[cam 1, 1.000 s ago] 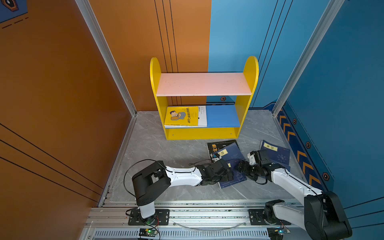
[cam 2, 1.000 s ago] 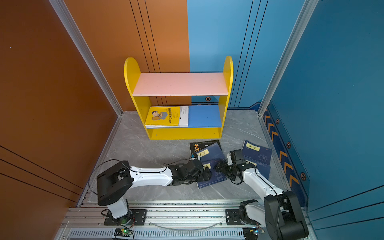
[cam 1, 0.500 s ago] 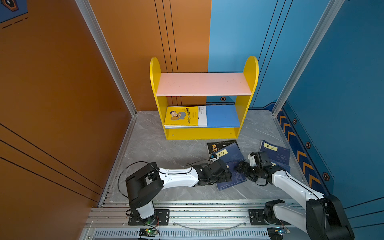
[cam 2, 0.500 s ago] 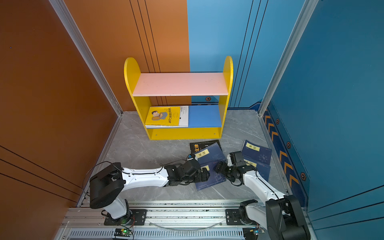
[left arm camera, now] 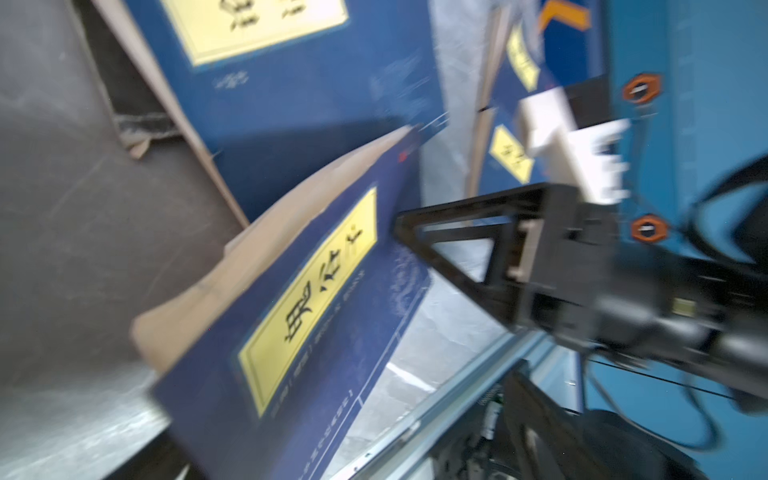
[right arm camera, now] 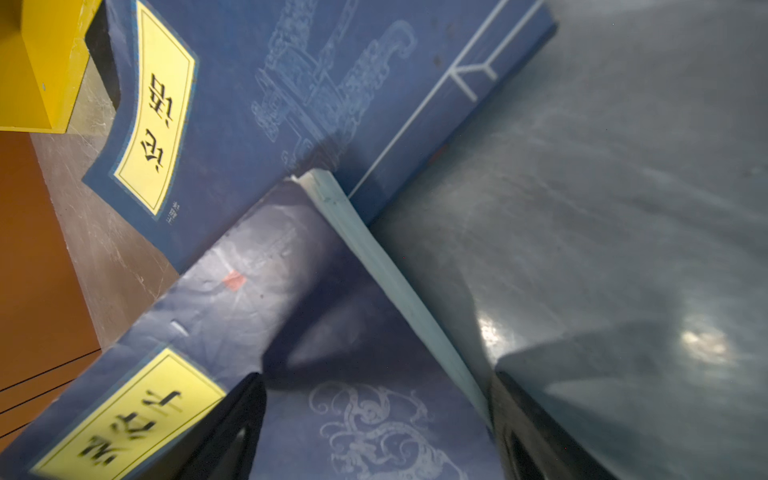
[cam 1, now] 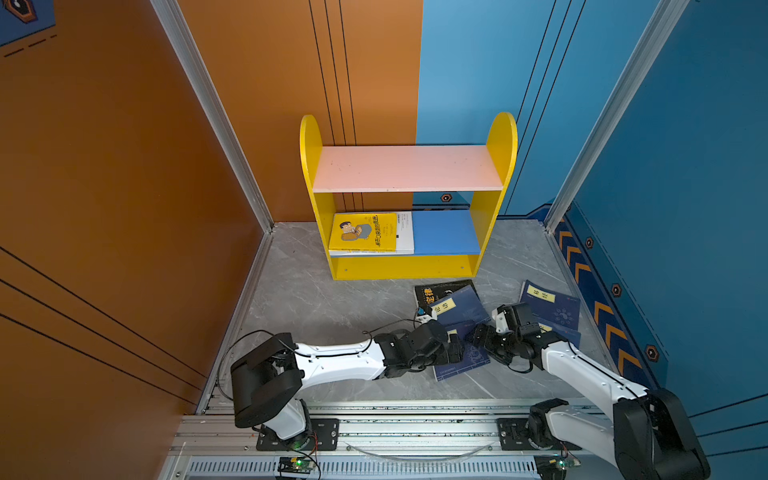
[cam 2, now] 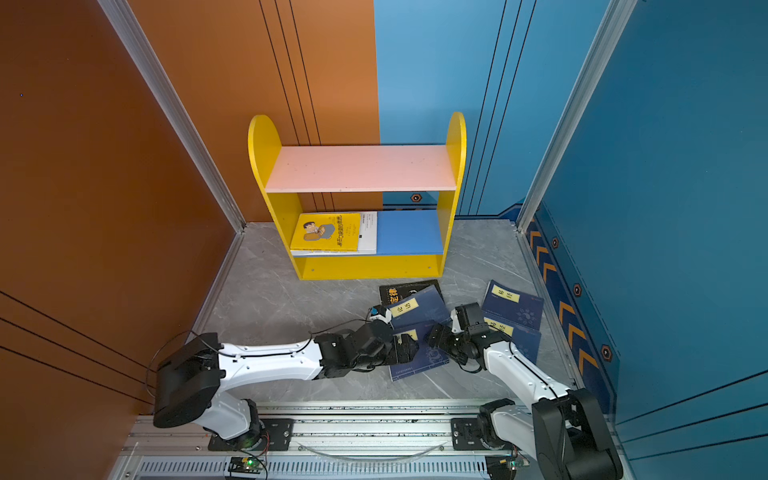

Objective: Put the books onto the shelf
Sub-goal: 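Push the dark blue book's edge with the left gripper toward the right gripper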

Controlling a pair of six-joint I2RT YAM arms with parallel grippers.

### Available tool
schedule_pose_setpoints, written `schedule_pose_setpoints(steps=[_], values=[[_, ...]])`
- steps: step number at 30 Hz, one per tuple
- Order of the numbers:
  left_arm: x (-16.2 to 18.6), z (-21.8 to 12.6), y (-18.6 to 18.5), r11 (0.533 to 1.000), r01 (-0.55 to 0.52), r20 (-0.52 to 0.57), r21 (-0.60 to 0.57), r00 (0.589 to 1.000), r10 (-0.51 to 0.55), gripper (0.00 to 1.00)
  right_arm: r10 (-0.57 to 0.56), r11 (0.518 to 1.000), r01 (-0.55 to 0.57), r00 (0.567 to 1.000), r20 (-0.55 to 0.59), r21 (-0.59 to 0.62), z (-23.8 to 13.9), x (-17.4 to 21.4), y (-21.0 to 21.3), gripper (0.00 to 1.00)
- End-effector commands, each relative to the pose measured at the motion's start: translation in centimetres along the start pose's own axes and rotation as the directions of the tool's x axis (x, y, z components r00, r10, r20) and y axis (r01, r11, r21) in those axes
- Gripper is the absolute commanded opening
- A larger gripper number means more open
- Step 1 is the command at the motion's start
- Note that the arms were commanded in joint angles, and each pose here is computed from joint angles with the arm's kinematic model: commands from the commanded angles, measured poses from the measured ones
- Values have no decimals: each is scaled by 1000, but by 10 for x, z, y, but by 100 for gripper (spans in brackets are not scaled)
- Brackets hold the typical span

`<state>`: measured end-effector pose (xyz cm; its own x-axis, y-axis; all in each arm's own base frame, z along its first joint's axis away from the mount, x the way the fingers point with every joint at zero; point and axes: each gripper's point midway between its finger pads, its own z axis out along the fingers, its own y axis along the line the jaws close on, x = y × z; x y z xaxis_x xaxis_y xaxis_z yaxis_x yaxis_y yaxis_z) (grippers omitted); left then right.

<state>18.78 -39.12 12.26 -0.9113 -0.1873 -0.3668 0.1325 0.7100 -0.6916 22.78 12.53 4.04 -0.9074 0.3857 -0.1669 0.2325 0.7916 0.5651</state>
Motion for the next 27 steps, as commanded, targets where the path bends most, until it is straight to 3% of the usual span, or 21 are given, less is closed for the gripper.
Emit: schedule_pose_setpoints(steps=[1, 9, 18, 27], values=[[-8, -9, -19, 994, 1, 72, 109, 997, -9, 95, 46, 999, -48, 997, -57, -21, 6, 13, 1, 86], [-17, -24, -29, 989, -4, 107, 149, 994, -12, 88, 71, 993, -73, 997, -31, -88, 0, 2, 20, 86], [-37, -51, -60, 957, -39, 148, 289, 989, -4, 93, 94, 991, -98, 995, -46, -96, 8, -5, 25, 85], [-38, -39, -37, 973, 15, 104, 232, 994, -40, 93, 110, 987, -111, 994, -15, -120, 6, -17, 36, 85]])
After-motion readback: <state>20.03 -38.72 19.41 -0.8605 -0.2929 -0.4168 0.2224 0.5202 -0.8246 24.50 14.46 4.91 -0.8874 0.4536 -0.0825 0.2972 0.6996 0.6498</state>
